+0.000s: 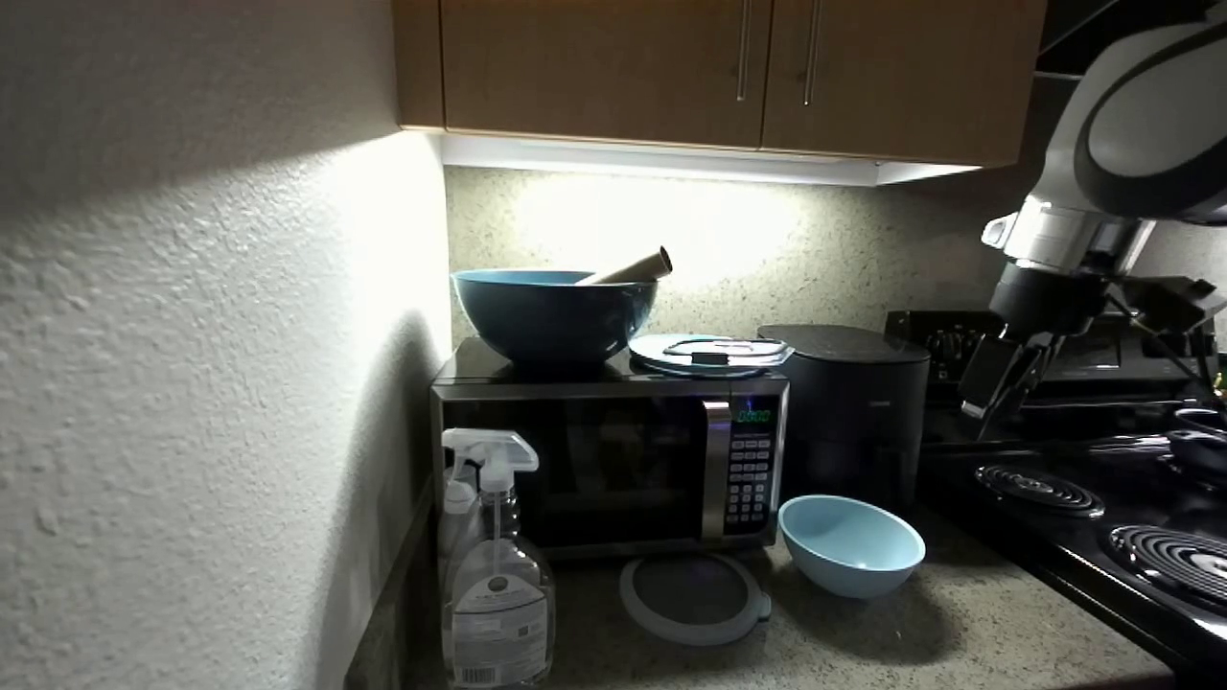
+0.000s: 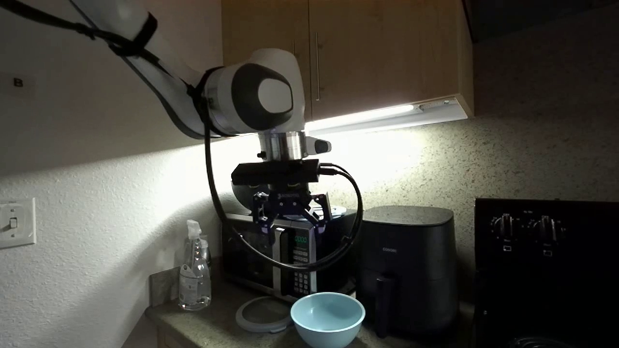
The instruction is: Pick up the bowl and put it on top of the air fryer
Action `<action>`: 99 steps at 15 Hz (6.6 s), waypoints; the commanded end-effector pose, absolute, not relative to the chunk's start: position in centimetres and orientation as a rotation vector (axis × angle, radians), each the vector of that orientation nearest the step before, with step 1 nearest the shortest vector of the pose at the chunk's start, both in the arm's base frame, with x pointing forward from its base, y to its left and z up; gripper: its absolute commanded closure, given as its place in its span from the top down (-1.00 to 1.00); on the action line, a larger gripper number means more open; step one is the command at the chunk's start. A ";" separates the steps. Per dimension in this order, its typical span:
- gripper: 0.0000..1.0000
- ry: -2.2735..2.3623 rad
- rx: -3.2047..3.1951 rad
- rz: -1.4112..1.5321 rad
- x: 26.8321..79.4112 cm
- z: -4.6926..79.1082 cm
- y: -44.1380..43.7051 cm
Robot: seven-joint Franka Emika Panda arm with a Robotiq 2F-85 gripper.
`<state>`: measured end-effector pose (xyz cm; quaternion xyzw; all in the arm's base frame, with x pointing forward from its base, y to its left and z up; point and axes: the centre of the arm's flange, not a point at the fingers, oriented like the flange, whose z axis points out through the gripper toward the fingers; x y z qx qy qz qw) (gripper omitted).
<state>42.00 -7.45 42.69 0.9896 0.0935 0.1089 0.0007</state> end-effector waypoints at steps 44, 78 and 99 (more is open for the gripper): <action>1.00 -0.255 3.364 -0.339 51.1 25.2 -20.7; -0.48 -0.369 3.438 -0.127 54.0 22.4 -21.9; -0.96 -0.458 3.405 0.403 44.2 36.1 -18.3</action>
